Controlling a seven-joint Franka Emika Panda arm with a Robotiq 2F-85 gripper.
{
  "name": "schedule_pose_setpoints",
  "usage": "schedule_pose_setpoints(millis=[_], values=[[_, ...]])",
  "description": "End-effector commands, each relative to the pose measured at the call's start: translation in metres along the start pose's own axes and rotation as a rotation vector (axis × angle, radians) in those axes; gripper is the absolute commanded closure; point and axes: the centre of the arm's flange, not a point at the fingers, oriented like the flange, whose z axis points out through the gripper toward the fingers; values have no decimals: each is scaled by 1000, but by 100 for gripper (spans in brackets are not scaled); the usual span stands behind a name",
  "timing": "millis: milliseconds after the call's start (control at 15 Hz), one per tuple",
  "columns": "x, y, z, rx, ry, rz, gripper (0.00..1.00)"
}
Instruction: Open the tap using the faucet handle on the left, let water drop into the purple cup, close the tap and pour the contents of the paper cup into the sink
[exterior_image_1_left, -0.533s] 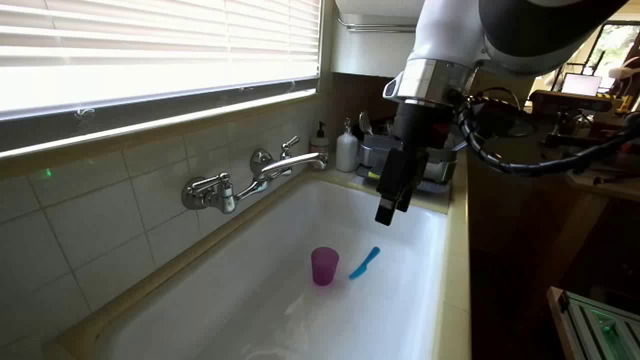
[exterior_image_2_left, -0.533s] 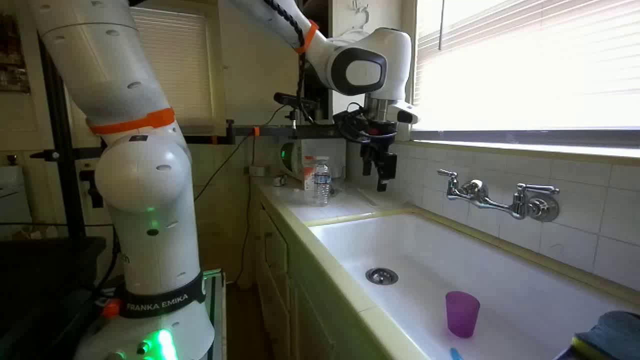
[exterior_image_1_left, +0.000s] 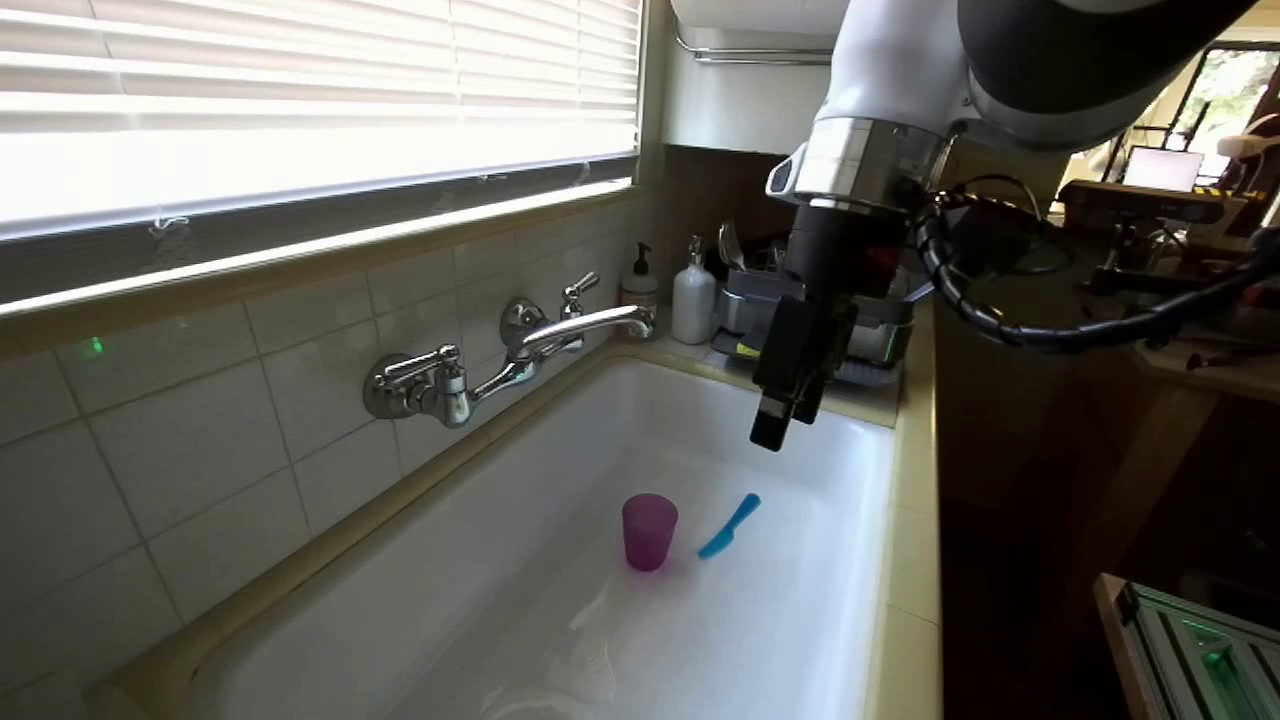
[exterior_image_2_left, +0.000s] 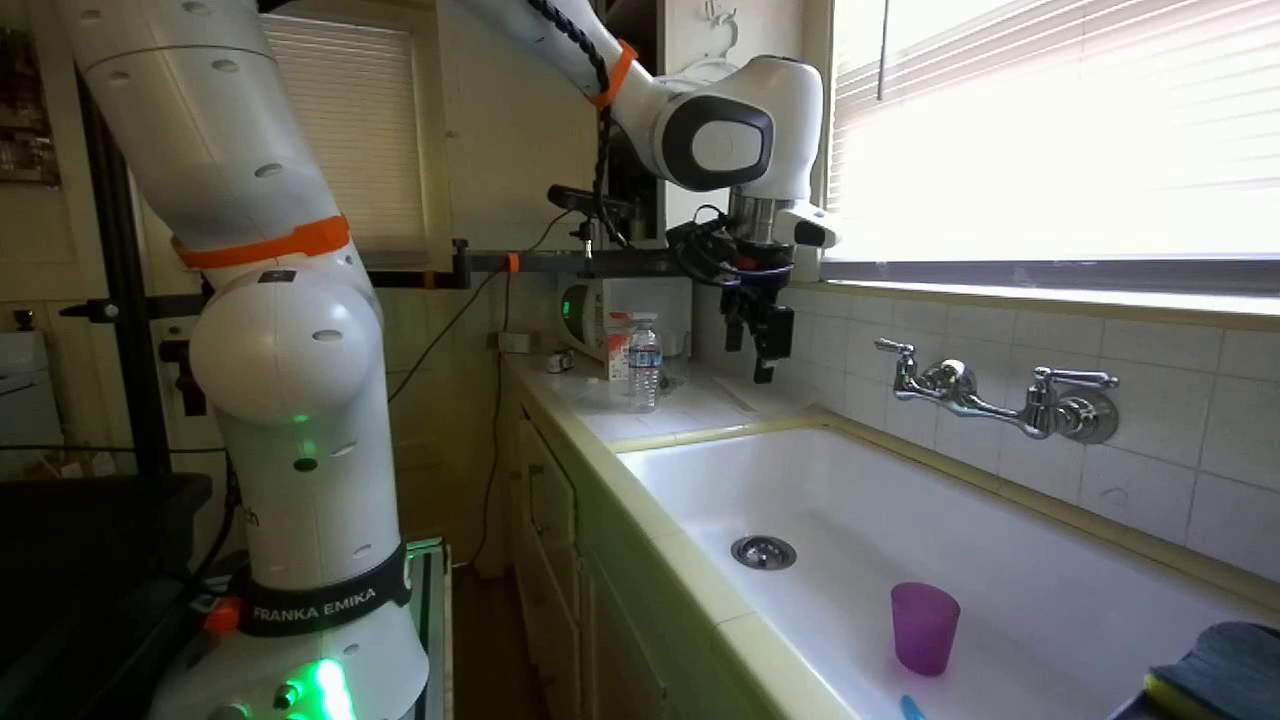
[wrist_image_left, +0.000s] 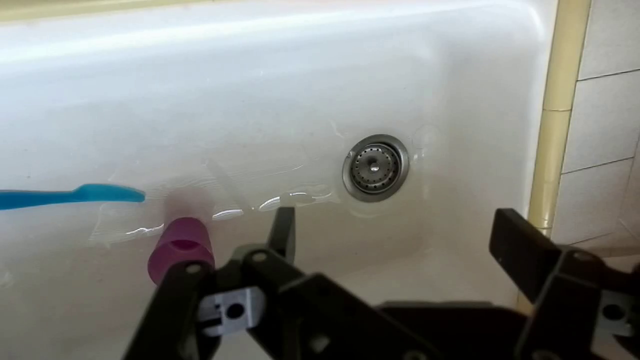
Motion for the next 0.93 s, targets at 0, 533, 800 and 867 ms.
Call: schedule_pose_setpoints(millis=[0, 533, 800, 867], values=[[9, 10, -6, -31, 45, 63, 0], [46, 62, -60, -118, 217, 193, 0], [71, 86, -94, -175, 282, 223, 0], [78, 93, -101, -196, 299, 234, 0]])
